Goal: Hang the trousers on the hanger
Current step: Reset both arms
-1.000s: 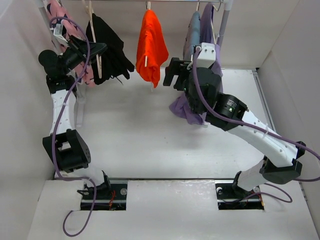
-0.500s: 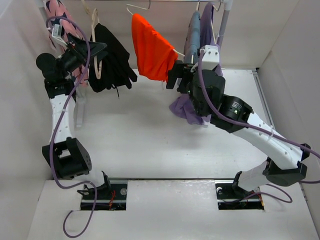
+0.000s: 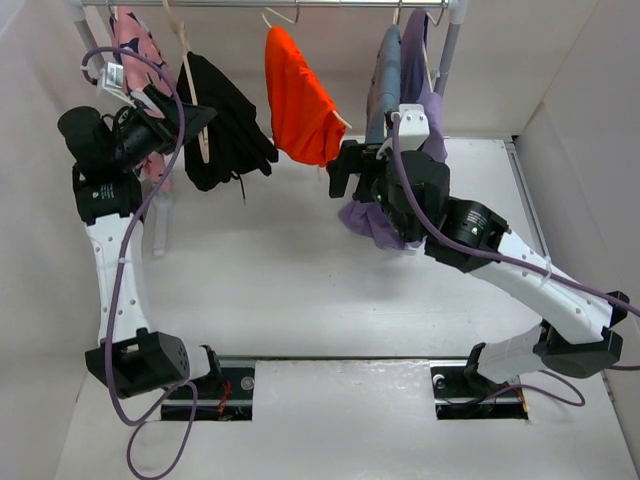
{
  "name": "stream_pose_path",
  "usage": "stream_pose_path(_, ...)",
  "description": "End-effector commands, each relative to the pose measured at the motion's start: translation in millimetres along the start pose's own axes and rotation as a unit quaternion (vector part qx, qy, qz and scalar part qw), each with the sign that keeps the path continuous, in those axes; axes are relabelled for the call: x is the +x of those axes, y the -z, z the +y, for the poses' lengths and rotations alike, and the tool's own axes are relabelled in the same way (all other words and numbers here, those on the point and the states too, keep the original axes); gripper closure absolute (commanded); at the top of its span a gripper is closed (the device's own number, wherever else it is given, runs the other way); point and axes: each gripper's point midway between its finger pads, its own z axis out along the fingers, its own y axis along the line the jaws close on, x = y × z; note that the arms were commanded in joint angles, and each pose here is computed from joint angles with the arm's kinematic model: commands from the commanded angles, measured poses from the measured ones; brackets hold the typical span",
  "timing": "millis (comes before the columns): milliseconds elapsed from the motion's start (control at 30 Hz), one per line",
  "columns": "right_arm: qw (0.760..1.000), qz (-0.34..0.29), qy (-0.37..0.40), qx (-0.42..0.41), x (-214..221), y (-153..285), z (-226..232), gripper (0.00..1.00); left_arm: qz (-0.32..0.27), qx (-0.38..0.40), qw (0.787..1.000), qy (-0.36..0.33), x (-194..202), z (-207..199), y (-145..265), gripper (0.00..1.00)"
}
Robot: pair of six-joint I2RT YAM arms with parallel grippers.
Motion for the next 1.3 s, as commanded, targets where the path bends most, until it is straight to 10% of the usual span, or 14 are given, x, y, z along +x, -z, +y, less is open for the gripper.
stream_pose_path(0,0.999,0.006,-0.008,-0.035,-0.8,8.5,7.4,0.06,-0.013,-0.082,0.994,-0.075,-2.3,7.6,23.5,0.00)
stream_pose_path(333,0.998,0.026,0.002,-0.050,8.5,12.4,9.2,0.01,-0.045,-0.183,0.951,-0.244,-17.4,-3.2,75.0,0.00)
stream_pose_path(667,0.988,0.133,0.023,-0.074,107.1,23.3,-5.8,0.01,0.030,-0.220,0.900,-0.375,19.7,3.1,118.7,0.00)
stream_pose_path(1267,0.957,0.287,-0.028,-0.034,274.1,69.6,-73.4,0.01,0.118,-0.329,0.892,-0.285,133.2,122.1,149.3,0.00)
